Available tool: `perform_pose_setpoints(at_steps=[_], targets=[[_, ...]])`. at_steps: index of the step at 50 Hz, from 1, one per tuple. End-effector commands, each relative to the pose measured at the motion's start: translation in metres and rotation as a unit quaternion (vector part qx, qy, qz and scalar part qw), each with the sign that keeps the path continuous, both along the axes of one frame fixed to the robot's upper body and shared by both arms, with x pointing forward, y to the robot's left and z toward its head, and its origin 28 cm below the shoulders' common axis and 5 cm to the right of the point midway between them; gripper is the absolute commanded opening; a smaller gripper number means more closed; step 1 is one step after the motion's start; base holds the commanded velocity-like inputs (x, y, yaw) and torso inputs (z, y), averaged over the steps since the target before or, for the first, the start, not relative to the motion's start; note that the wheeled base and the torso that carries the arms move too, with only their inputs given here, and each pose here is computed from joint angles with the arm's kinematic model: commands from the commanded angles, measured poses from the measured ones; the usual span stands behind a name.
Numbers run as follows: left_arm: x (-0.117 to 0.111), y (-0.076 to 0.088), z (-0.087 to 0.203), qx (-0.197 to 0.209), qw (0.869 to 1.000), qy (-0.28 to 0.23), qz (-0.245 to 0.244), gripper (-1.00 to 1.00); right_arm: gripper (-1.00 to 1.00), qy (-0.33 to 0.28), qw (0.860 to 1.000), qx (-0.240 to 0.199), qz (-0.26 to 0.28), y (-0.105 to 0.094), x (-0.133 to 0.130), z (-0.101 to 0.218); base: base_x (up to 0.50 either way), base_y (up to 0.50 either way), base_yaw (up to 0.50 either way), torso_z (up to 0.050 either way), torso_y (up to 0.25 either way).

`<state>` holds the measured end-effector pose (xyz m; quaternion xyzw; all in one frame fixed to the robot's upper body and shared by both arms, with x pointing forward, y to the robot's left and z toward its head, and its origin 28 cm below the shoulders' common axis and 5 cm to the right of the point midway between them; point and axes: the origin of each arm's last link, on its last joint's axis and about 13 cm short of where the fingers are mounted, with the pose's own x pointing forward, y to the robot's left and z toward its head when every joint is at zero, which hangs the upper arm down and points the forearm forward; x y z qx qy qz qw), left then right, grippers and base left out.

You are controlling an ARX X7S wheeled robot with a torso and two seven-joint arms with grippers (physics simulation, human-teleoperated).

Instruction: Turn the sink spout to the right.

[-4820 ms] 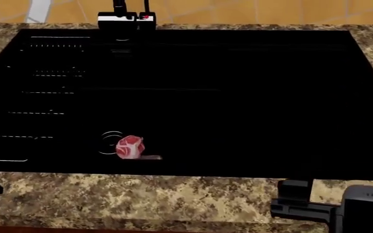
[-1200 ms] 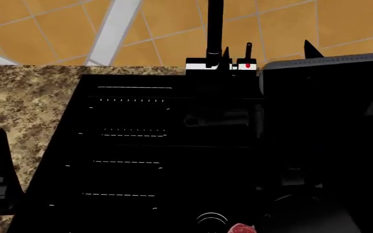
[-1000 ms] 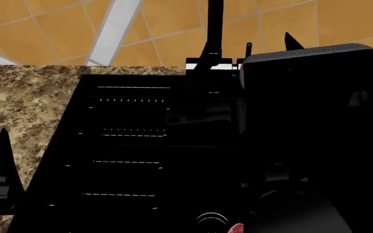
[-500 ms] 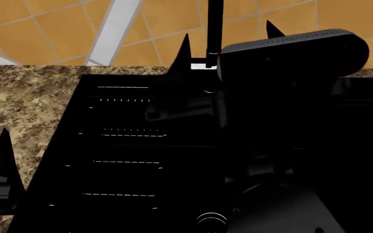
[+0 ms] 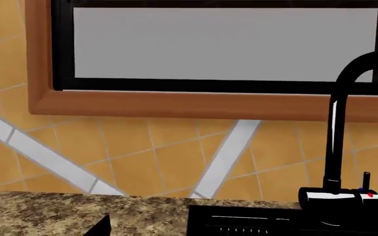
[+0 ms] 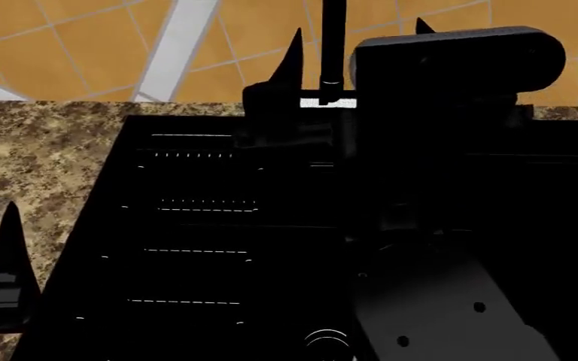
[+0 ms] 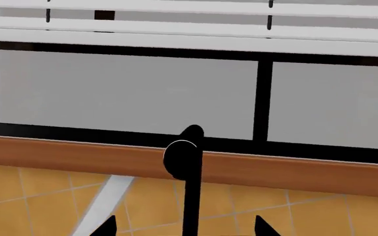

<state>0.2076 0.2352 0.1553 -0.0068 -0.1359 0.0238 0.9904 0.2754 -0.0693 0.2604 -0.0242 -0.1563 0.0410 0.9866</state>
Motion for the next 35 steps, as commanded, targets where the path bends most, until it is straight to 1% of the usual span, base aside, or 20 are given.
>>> perform_pose_setpoints(at_steps=[1,9,14,21,35], targets=[[0.001,0.000,-0.001,0.001,1.000,0.003,-0.002,1.00,1.00,0.003,1.000,0.015,-0.004,0.002,0.015,-0.005,0.00,0.00,0.00,0.000,0.000],[0.001,0.000,0.000,0.000,1.000,0.004,-0.001,1.00,1.00,-0.001,1.000,0.014,-0.003,0.006,0.028,-0.005,0.00,0.00,0.00,0.000,0.000],[0.001,0.000,-0.001,0.000,1.000,0.004,-0.002,1.00,1.00,-0.008,1.000,0.014,0.003,0.010,0.034,0.006,0.00,0.00,0.00,0.000,0.000],[0.001,0.000,-0.001,-0.001,1.000,0.005,-0.001,1.00,1.00,-0.011,1.000,0.015,0.011,0.013,0.045,0.011,0.00,0.00,0.00,0.000,0.000],[0.001,0.000,-0.001,-0.003,1.000,0.003,-0.002,1.00,1.00,-0.009,1.000,0.012,0.015,0.014,0.063,0.010,0.00,0.00,0.00,0.000,0.000]])
